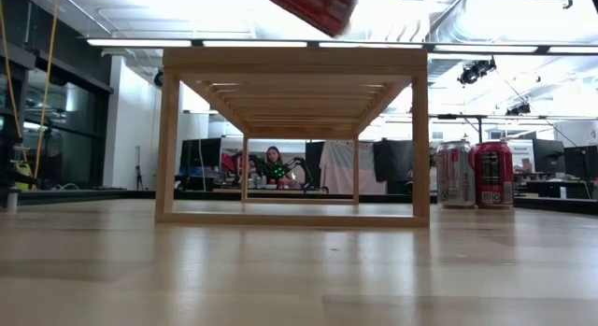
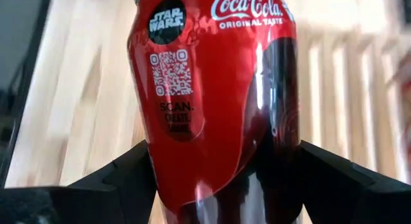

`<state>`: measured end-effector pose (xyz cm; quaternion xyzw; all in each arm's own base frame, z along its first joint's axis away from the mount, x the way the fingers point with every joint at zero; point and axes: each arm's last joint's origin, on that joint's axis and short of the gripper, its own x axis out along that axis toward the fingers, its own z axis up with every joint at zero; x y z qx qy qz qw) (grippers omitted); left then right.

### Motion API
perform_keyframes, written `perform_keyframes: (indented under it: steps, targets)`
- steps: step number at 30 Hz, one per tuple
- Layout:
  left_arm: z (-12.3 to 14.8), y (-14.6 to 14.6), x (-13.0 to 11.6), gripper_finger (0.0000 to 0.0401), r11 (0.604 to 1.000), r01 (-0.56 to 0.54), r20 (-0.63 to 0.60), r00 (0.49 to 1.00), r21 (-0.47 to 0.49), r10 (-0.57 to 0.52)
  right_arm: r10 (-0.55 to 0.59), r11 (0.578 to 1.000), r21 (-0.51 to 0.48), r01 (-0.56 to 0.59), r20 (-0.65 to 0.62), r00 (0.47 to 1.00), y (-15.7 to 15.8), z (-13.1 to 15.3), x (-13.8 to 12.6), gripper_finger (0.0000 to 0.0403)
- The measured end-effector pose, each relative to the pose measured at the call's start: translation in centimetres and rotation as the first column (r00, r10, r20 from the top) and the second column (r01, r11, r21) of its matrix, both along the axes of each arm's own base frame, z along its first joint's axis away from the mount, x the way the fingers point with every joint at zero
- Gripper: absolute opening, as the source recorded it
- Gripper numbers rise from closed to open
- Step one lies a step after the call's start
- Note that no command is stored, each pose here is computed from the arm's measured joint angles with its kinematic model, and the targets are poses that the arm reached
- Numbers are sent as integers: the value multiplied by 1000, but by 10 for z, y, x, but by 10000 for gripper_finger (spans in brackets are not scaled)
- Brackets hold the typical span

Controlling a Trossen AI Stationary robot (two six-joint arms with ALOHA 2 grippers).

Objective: Place canned beverage on shelf
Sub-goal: Put the bottom red soda can on the shelf aligned with the other red soda cans

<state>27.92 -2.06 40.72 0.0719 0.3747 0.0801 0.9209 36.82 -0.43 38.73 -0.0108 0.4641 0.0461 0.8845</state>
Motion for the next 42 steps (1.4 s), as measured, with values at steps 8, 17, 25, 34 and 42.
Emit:
perform_keyframes:
  steps: [8,17,25,34,42]
  targets:
    - [-1,13,-28,350,984,-161,-39,987,-80,158,22,1000,-8,-26,-300,954,-4,-13,-31,289]
    - [-20,19,-87,351,910,-301,287,879,-286,381,-213,971,77,227,-158,964,-16,-19,-113,289]
    - [-34,25,-114,351,864,-272,640,585,-424,498,-488,873,278,401,463,740,-20,-56,-138,289]
    - [-34,26,-116,351,847,-260,678,511,-464,528,-529,823,307,478,721,447,-43,-109,-121,289]
    - [-27,26,-116,351,813,-196,695,435,-548,573,-518,773,255,581,782,346,-69,-125,-108,289]
